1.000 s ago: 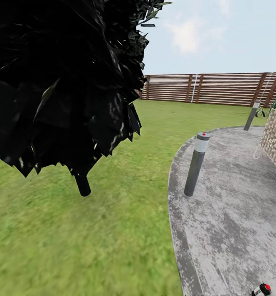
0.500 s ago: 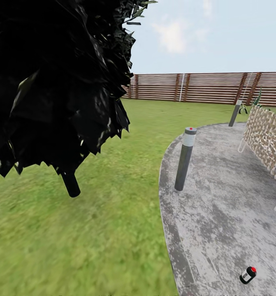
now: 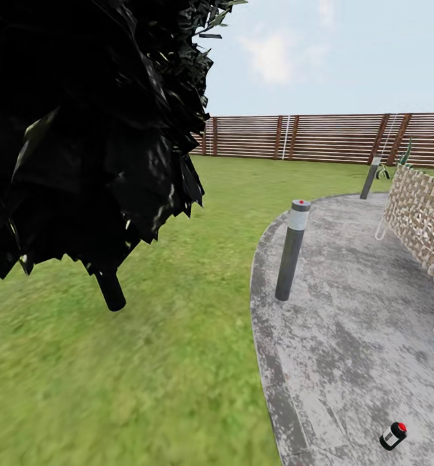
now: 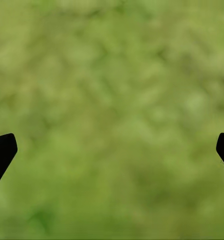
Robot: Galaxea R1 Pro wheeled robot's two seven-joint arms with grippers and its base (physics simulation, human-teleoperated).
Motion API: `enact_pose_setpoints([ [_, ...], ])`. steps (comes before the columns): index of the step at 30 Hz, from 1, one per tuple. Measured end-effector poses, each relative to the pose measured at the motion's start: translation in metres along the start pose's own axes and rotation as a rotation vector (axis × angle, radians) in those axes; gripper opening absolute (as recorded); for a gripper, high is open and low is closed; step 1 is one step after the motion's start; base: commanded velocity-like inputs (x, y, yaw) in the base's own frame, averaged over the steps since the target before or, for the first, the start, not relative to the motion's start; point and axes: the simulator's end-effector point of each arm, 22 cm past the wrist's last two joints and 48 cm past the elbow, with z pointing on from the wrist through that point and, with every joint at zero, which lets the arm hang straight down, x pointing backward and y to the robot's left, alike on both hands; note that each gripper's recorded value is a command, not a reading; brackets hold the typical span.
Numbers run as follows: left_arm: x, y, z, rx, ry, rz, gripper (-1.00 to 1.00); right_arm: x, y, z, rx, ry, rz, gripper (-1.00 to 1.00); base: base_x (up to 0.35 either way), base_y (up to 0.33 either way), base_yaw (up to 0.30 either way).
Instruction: Pick up the pesticide atomizer in the garden and spray insectifuge to fully cover both potted plants in the garden.
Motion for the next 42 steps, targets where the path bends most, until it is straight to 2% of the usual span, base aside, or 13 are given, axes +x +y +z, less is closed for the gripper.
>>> enact_pose_setpoints([
  [8,0.000,0.000,0.000,-0.001,0.000,-0.002,1.00,0.000,0.001,0.000,-0.002,0.000,0.000,1.00,0.271,0.205,-0.055],
  [18,-0.001,-0.001,0.000,0.002,-0.003,0.000,1.00,-0.001,0.000,0.000,0.001,-0.003,0.000,1.00,0.198,0.282,-0.262],
  [25,-0.003,-0.001,0.000,0.004,-0.008,0.002,1.00,-0.003,0.000,0.000,-0.001,-0.006,0.001,1.00,0.045,0.070,-0.284],
  [26,-0.005,-0.003,0.001,0.006,-0.011,0.004,1.00,-0.005,-0.005,0.000,0.005,-0.009,-0.002,1.00,0.004,0.006,-0.294],
  [29,-0.041,-0.010,0.013,0.019,-0.055,0.004,1.00,-0.027,-0.020,0.004,0.023,-0.054,-0.015,1.00,0.002,0.003,-0.295],
  [32,-0.103,-0.014,0.031,0.027,-0.129,0.006,1.00,-0.073,-0.023,0.008,0.028,-0.147,-0.020,1.00,0.001,0.001,-0.297],
  [34,-0.147,-0.017,0.044,0.032,-0.157,0.016,1.00,-0.123,-0.023,0.009,0.028,-0.247,-0.022,1.00,0.000,0.000,-0.298],
  [38,-0.172,-0.020,0.051,0.036,-0.151,0.036,1.00,-0.173,-0.024,0.007,0.030,-0.340,-0.023,1.00,0.000,0.000,-0.299],
  [42,-0.182,-0.021,0.053,0.039,-0.153,0.045,1.00,-0.202,-0.025,0.010,0.032,-0.384,-0.025,1.00,0.000,0.000,-0.300],
])
